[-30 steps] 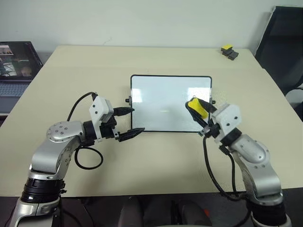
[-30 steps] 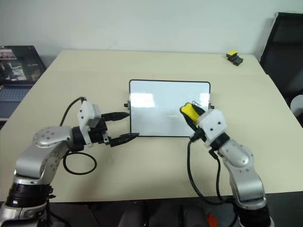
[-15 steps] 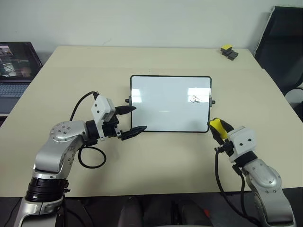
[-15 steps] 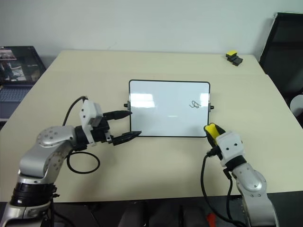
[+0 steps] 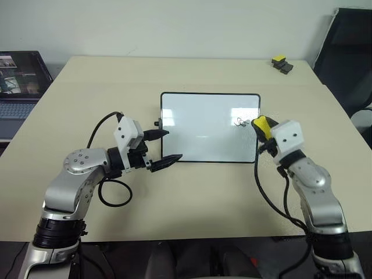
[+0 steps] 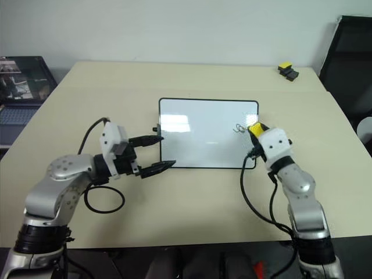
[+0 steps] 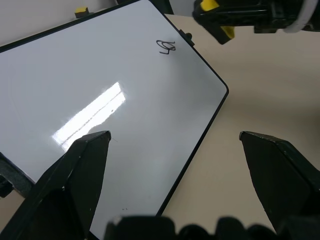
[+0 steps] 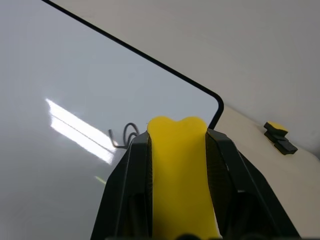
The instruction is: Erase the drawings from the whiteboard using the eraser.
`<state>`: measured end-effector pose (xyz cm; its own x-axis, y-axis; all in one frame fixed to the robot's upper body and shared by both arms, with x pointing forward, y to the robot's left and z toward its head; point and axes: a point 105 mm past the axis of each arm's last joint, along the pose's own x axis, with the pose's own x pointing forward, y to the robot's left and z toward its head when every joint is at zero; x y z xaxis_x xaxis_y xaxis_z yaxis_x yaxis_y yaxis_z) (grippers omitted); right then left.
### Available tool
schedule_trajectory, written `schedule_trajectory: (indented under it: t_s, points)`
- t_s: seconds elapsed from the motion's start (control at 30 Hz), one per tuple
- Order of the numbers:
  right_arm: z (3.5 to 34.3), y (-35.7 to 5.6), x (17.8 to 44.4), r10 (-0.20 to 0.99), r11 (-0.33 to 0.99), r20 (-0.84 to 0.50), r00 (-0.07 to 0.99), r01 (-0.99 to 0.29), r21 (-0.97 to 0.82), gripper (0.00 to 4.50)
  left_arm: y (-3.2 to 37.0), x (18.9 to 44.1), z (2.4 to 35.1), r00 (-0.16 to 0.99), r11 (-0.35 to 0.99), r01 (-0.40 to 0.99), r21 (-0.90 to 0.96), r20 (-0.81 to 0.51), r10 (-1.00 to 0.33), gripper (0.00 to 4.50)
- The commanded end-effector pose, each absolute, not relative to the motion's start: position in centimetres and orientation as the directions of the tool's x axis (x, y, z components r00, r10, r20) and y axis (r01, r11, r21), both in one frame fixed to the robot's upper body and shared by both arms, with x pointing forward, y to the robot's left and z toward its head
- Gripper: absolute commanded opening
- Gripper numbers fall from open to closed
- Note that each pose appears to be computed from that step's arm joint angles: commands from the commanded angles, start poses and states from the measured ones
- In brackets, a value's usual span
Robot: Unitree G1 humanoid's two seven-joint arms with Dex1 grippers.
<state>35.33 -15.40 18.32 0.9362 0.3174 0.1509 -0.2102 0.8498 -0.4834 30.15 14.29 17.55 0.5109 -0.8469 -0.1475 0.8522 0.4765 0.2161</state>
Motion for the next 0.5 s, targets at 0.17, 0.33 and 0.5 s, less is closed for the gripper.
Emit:
schedule_trajectory:
  t_s: [0.17,0.33,0.5]
  points:
    - [20.3,-14.8,39.2,0.310,0.846,0.218,0.925,-0.164,-0.508,1.11,12.8,29.3,19.1,0.469,0.431,0.866,0.255,-0.114,-0.876,4.50]
    - [20.2,-13.8,40.9,0.321,0.847,0.223,0.920,-0.174,-0.502,1.11,12.4,29.3,19.7,0.465,0.430,0.865,0.260,-0.091,-0.881,4.50]
    - [19.1,-13.5,41.2,0.333,0.845,0.207,0.920,-0.194,-0.498,1.11,11.9,29.4,20.4,0.458,0.418,0.860,0.292,-0.081,-0.885,4.50]
